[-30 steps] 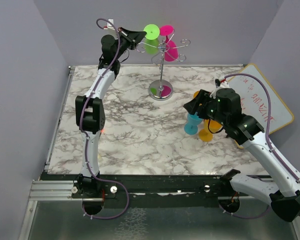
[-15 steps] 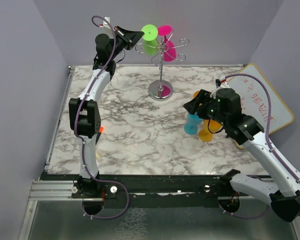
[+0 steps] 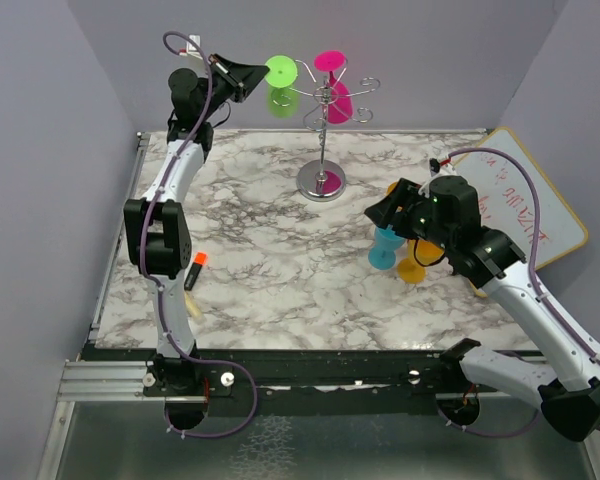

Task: Take the wine glass off the wine glass rack
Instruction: Pick up the wine glass from the wine rack, then place the wine glass at the center of the board.

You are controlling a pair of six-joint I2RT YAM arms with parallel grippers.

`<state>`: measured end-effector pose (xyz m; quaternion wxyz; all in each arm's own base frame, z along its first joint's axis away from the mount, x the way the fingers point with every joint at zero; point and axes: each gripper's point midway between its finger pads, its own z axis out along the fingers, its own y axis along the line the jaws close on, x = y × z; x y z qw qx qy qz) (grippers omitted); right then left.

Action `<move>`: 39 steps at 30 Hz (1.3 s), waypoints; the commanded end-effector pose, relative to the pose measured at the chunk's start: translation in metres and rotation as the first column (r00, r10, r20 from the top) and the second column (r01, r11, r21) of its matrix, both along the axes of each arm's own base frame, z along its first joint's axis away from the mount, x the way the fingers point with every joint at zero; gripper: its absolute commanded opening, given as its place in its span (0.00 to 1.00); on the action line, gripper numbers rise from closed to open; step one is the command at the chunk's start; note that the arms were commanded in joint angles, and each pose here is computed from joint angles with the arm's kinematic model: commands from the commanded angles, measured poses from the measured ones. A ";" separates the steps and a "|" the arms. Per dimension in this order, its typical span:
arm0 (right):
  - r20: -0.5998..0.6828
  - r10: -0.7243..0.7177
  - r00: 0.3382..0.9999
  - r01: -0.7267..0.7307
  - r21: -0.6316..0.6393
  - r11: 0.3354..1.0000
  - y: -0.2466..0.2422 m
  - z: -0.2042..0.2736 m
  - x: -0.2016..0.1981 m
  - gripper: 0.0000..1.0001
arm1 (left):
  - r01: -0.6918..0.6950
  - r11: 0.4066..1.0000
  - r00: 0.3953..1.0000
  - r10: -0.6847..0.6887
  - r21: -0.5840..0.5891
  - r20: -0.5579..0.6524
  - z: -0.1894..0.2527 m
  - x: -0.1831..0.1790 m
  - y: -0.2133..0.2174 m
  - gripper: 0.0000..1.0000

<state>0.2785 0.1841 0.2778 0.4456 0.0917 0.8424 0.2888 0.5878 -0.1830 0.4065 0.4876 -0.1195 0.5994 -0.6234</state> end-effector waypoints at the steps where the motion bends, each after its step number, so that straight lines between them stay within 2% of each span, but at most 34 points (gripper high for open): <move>1: -0.025 0.012 1.000 -0.012 0.008 1.000 0.002 -0.006 -0.002 0.63 | -0.015 1.000 0.999 0.013 0.027 0.052 0.018 -0.019 0.017 0.00; 10: 0.065 0.096 0.993 -0.100 0.064 0.993 0.017 0.012 -0.004 0.63 | -0.128 0.988 0.988 0.120 0.084 0.099 0.028 -0.042 0.071 0.00; 16: 0.074 0.113 0.991 -0.118 0.065 0.991 0.020 0.012 -0.002 0.63 | -0.103 0.989 0.984 0.086 0.106 0.154 0.046 -0.062 0.083 0.00; 22: 0.127 0.248 0.960 -0.259 0.081 0.962 0.041 0.021 -0.010 0.63 | -0.115 0.977 0.986 0.091 0.179 0.140 0.020 -0.104 0.090 0.00; 29: 0.222 0.419 0.881 -0.452 0.128 0.883 0.071 0.039 -0.020 0.63 | -0.079 0.963 0.986 0.037 0.257 0.165 -0.003 -0.179 0.076 0.00; 35: 0.227 0.512 0.828 -0.552 0.177 0.815 0.093 0.045 -0.022 0.63 | 0.082 0.953 0.985 -0.123 0.293 0.124 -0.037 -0.243 0.048 0.00; 39: 0.214 0.537 0.816 -0.576 0.227 0.785 0.105 0.044 -0.017 0.63 | 0.207 0.926 0.957 -0.259 0.315 0.133 -0.050 -0.280 0.004 0.00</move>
